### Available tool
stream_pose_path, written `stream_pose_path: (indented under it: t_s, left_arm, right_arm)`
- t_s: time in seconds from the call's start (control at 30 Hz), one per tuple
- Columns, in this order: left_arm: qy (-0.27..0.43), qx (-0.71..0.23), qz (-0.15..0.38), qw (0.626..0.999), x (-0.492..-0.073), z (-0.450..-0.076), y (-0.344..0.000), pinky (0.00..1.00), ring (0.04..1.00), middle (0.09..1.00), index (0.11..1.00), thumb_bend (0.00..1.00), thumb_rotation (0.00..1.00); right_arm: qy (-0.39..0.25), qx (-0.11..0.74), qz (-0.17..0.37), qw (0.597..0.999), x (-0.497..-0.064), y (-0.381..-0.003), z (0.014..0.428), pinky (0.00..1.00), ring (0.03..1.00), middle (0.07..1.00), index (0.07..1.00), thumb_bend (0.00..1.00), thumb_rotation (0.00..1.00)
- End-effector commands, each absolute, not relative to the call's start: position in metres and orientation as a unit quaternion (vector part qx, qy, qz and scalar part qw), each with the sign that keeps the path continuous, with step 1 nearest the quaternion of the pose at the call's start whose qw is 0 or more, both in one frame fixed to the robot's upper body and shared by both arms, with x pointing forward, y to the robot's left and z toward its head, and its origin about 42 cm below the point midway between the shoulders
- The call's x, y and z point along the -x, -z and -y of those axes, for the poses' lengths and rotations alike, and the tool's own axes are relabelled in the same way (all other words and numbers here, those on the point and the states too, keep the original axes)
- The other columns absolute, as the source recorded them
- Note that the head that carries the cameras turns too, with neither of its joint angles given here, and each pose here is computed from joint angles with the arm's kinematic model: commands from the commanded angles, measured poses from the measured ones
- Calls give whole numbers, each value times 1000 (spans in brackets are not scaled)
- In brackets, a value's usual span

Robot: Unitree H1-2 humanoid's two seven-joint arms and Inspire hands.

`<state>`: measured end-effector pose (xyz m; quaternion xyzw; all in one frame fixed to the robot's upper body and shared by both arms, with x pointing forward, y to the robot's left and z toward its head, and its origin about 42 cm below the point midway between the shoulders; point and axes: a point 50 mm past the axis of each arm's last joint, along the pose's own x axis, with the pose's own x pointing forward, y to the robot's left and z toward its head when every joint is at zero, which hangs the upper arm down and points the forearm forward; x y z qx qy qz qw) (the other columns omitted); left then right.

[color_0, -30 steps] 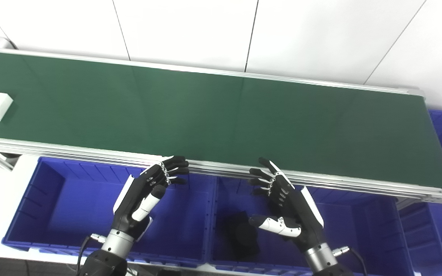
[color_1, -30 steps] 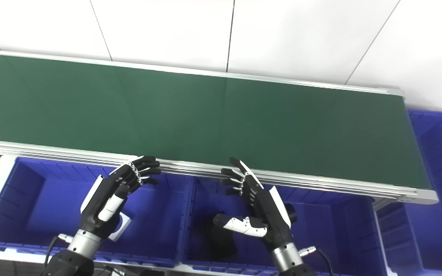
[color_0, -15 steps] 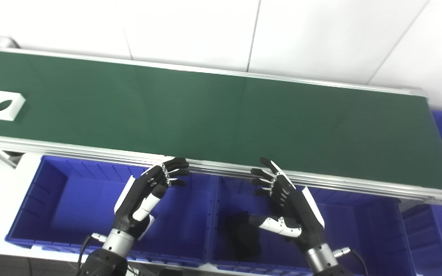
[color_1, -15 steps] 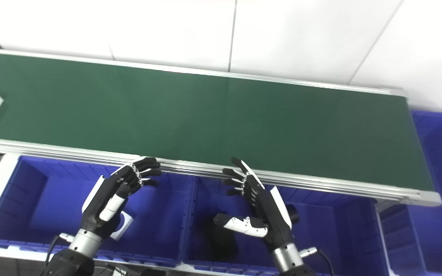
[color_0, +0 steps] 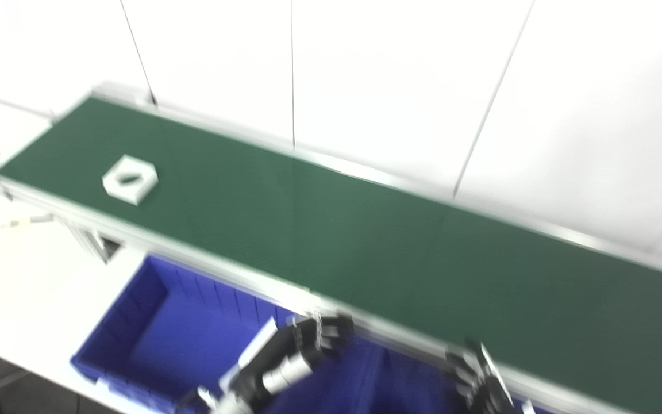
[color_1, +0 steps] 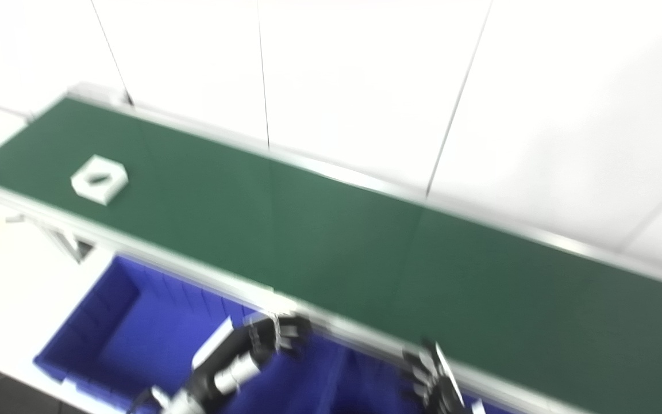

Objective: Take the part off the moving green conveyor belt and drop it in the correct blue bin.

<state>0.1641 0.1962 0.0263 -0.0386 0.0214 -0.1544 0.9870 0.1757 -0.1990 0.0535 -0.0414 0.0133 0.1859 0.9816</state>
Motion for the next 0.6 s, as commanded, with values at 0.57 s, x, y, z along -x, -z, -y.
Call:
stream_pose_path:
  t_s: [0.57]
  left_arm:
    - [159,18,17,987,-181,-187,-25,597,672,724,718,766,702]
  right_arm:
    - [-184,30,22,982,-188,-57,205,711,818,874,976,675,332]
